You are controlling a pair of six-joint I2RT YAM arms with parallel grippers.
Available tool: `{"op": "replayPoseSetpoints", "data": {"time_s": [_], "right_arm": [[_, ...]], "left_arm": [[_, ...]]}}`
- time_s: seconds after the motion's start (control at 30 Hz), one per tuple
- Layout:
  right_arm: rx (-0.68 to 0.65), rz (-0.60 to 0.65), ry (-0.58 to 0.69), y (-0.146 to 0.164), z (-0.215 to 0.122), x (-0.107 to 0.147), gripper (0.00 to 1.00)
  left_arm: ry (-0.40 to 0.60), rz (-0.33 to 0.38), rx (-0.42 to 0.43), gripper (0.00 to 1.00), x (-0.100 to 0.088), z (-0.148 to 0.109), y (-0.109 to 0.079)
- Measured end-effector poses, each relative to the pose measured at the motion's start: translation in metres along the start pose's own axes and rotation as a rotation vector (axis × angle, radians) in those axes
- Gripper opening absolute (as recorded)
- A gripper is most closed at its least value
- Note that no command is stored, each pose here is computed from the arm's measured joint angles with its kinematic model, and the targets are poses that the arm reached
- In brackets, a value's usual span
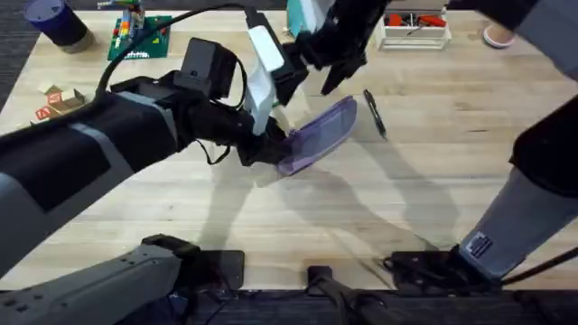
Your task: Unzip the bag, pick up the pens from the table one at a time and place them inside, then zip the bag closed.
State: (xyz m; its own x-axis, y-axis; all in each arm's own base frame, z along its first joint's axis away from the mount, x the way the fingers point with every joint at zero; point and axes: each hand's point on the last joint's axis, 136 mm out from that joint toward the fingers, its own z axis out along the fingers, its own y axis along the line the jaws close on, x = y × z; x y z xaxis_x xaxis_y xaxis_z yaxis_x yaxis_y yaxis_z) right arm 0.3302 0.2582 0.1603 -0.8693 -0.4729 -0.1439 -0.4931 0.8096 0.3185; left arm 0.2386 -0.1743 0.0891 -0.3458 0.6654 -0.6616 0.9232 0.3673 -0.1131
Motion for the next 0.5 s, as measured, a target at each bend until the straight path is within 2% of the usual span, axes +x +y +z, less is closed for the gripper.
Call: {"op": "replayPoseSetpoints", "data": {"time_s": [0.17, 0.2, 0.23, 0.37, 0.4, 0.5], "right_arm": [[0.090, 0.016, -0.054, -0.022, -0.019, -0.012, 0.996], [0.101, 0.019, -0.061, -0.024, -0.022, -0.013, 0.996], [0.113, 0.022, -0.062, -0.027, -0.023, -0.013, 0.996], [0.138, 0.029, -0.065, -0.033, -0.028, -0.011, 0.996], [0.140, 0.029, -0.066, -0.033, -0.029, -0.011, 0.996], [0.146, 0.025, -0.066, -0.034, -0.029, -0.011, 0.996]], "left_arm": [[0.000, 0.000, 0.000, 0.044, 0.000, 0.000, 0.000], [0.000, 0.004, 0.000, 0.093, 0.000, 0.000, 0.000], [0.000, 0.005, 0.000, 0.207, 0.000, 0.000, 0.000], [-0.001, 0.008, -0.001, 0.850, 0.000, 0.000, 0.000], [-0.001, 0.005, -0.001, 0.948, 0.000, 0.000, 0.000], [0.002, 0.005, 0.002, 0.992, 0.000, 0.000, 0.000]]}}
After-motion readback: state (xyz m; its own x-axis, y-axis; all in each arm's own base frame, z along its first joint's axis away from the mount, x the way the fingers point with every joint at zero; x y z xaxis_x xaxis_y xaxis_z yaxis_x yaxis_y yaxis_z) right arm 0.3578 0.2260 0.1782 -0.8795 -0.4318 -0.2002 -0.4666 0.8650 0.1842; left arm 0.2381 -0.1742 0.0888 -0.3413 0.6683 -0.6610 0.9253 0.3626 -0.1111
